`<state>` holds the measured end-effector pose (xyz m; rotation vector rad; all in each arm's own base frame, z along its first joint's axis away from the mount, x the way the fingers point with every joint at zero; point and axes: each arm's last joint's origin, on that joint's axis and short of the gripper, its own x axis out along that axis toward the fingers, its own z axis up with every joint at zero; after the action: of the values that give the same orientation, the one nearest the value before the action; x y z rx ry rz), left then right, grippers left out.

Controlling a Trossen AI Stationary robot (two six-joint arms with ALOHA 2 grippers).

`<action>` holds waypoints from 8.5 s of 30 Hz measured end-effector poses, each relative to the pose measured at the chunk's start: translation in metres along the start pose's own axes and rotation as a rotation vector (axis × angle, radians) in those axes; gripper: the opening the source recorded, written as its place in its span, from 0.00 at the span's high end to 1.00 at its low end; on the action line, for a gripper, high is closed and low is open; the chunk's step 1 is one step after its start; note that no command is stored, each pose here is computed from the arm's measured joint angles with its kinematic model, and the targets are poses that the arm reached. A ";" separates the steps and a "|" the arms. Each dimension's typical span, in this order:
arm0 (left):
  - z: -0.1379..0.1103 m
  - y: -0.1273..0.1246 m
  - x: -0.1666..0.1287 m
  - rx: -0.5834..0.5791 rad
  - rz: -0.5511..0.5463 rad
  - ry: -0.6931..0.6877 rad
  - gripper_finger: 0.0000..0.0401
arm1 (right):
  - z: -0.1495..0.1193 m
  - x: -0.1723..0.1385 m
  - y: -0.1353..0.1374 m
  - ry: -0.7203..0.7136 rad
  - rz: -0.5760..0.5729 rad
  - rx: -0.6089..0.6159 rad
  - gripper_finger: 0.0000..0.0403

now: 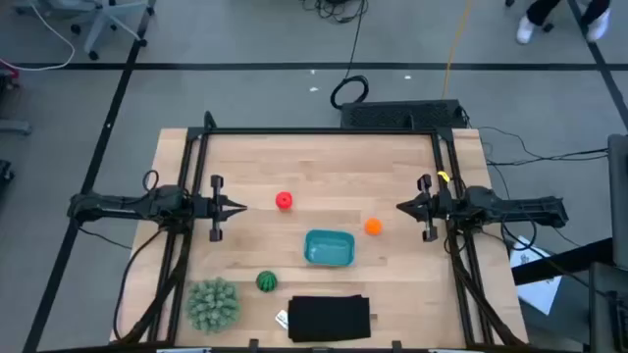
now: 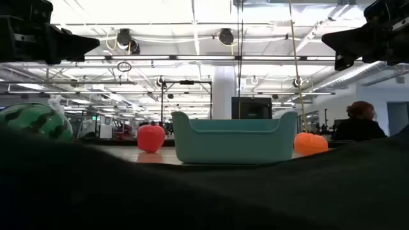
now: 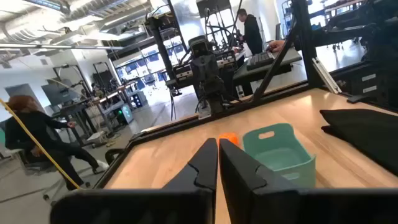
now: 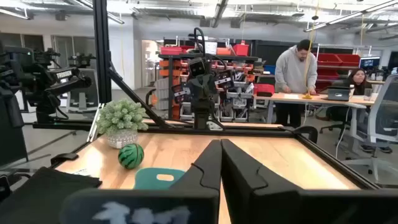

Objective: Pick and placing Produce into tupperware

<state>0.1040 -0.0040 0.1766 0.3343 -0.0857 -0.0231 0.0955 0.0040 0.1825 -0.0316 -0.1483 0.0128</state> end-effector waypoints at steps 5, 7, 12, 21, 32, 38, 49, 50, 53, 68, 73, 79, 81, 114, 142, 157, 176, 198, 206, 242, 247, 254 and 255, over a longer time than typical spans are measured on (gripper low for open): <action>0.000 0.000 0.000 0.000 0.000 0.000 0.95 | 0.000 0.000 0.000 0.000 0.000 0.000 1.00; 0.000 0.000 0.000 0.000 0.000 0.000 0.95 | 0.000 0.000 0.000 0.000 0.000 0.000 1.00; 0.000 0.000 0.000 0.000 0.000 0.000 0.95 | 0.000 0.000 0.000 0.001 0.000 0.000 1.00; 0.000 0.000 0.000 0.000 0.000 0.000 0.95 | 0.000 0.000 0.000 0.001 0.000 0.000 1.00; 0.000 0.000 0.000 0.000 0.000 0.000 0.95 | 0.000 0.000 0.000 0.000 0.001 0.000 1.00; 0.000 0.000 0.000 0.000 0.000 0.000 0.95 | 0.000 0.000 0.000 0.000 0.000 0.000 1.00; 0.000 0.000 0.000 0.000 0.000 0.000 0.95 | 0.000 0.000 0.000 0.000 0.001 0.000 1.00; 0.000 0.000 0.000 0.000 0.000 0.000 0.95 | 0.000 0.000 0.000 0.000 0.001 0.000 1.00; 0.000 0.000 0.000 0.000 0.000 0.000 0.95 | 0.000 0.000 0.000 0.000 0.000 0.000 1.00; 0.000 0.000 0.000 0.000 0.000 0.000 0.95 | 0.000 0.000 0.000 0.000 0.000 0.000 1.00; 0.000 0.000 0.000 0.000 0.000 0.000 0.95 | 0.000 0.000 0.000 0.000 0.000 0.000 1.00; 0.000 0.000 0.000 0.000 0.000 0.000 0.95 | 0.000 0.000 0.000 0.000 0.001 0.000 1.00; 0.000 0.000 0.000 0.000 0.000 0.000 0.95 | 0.000 0.000 0.000 0.000 0.001 0.000 1.00; 0.007 0.002 0.000 -0.160 0.018 -0.074 0.95 | 0.000 0.000 0.000 -0.001 0.001 0.000 1.00; 0.018 0.009 -0.002 -0.221 0.128 -0.121 0.95 | 0.001 0.000 0.000 -0.008 0.000 -0.034 1.00; 0.027 0.017 0.002 -0.251 0.240 -0.018 0.95 | 0.000 0.005 0.000 0.004 -0.019 -0.056 1.00; 0.084 0.040 0.030 -0.209 0.304 0.251 0.95 | -0.001 0.006 0.000 0.014 -0.020 -0.054 1.00; 0.082 0.039 0.030 -0.136 0.294 0.289 0.95 | -0.001 0.006 0.000 0.014 -0.020 -0.053 1.00; 0.088 0.045 0.038 -0.171 0.361 0.277 0.95 | -0.001 0.006 0.000 0.014 -0.020 -0.027 1.00; 0.066 0.094 0.147 -0.336 0.148 0.979 0.08 | -0.001 0.006 0.000 0.013 -0.019 0.000 1.00; 0.050 0.090 0.159 -0.291 -0.028 1.049 0.10 | -0.001 0.006 0.000 0.013 -0.019 0.000 1.00; 0.032 0.085 0.167 -0.185 -0.157 1.103 0.08 | -0.001 0.006 0.000 0.014 -0.019 0.000 1.00; 0.030 0.084 0.168 -0.177 -0.166 1.110 0.08 | -0.001 0.006 0.000 0.013 -0.019 0.000 1.00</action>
<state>0.2700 0.0599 0.2456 0.1406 1.0389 -0.0069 0.1015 0.0038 0.1828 -0.0305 -0.1353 -0.0060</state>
